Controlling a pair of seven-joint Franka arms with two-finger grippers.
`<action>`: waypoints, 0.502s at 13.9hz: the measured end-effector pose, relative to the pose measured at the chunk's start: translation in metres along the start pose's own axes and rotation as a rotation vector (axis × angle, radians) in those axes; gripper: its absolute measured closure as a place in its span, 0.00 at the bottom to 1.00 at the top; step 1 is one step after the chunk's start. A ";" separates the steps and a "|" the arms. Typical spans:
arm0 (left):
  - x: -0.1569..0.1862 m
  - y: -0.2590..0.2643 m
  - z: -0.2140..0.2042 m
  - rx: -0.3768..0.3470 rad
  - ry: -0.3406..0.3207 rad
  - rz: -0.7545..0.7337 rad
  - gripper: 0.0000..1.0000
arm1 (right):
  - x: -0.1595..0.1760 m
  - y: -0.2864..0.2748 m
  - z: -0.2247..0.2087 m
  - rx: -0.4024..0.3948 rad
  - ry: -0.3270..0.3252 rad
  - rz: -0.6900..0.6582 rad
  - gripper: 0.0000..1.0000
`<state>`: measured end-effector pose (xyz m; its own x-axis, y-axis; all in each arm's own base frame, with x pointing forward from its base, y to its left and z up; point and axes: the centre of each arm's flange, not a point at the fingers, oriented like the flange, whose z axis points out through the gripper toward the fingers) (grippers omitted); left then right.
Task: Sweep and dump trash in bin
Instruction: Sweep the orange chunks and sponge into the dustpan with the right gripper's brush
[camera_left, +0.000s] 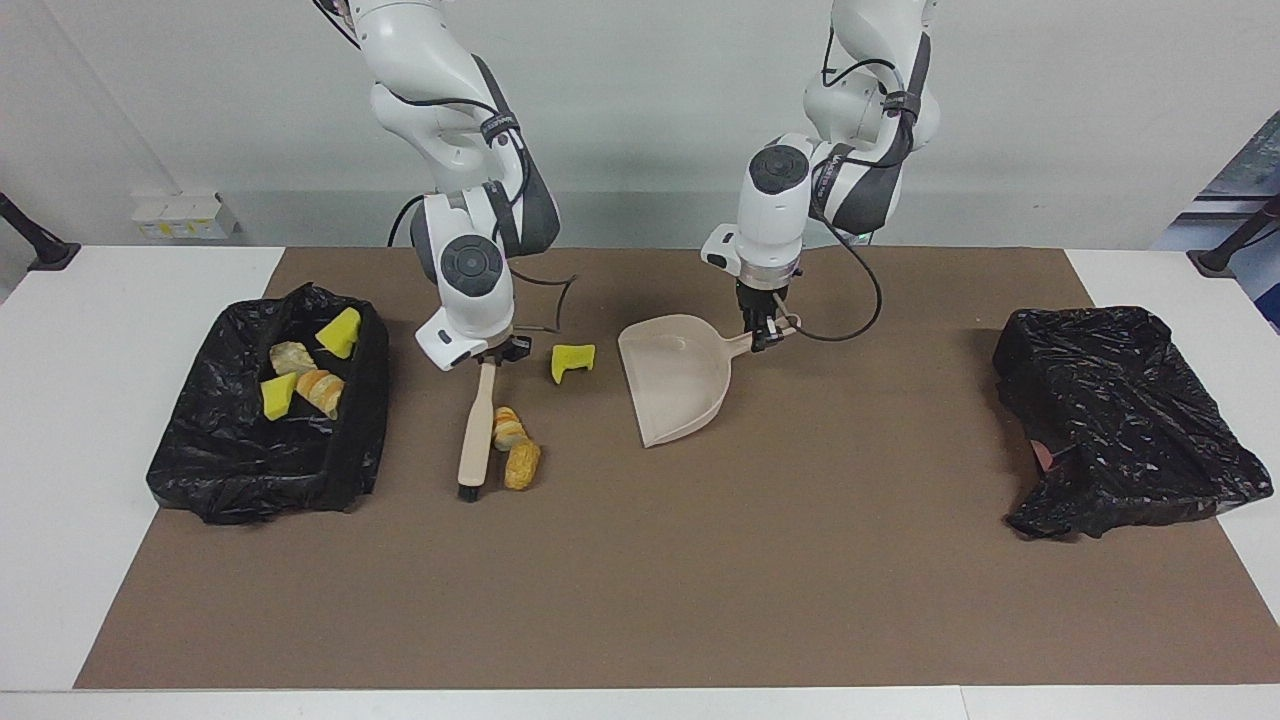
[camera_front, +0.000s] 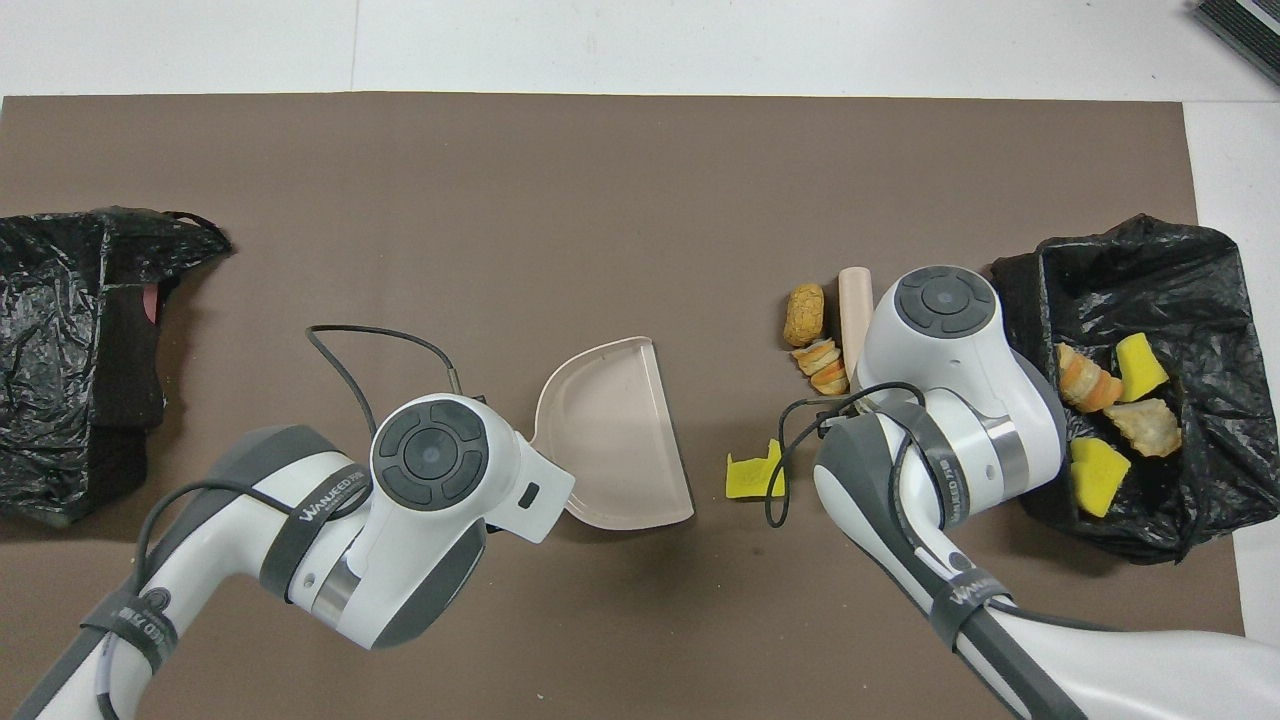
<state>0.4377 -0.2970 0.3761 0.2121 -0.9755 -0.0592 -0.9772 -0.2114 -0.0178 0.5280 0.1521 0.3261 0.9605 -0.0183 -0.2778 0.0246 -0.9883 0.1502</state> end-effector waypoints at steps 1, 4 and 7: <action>-0.002 -0.004 0.000 0.006 0.006 -0.027 0.69 | 0.002 -0.008 -0.001 -0.001 0.001 -0.033 0.74; -0.013 -0.015 0.000 0.009 0.010 -0.107 0.69 | -0.004 -0.021 0.002 -0.017 -0.030 -0.166 0.74; -0.013 -0.015 0.006 0.001 0.001 -0.146 0.69 | -0.022 -0.053 0.000 0.010 -0.084 -0.257 0.74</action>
<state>0.4494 -0.2812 0.3710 0.3522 -0.9343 -0.0551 -0.9359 -0.3512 -0.0269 0.5054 0.2049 0.3238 0.8965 0.2217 -0.3836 0.2617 -0.9636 0.0548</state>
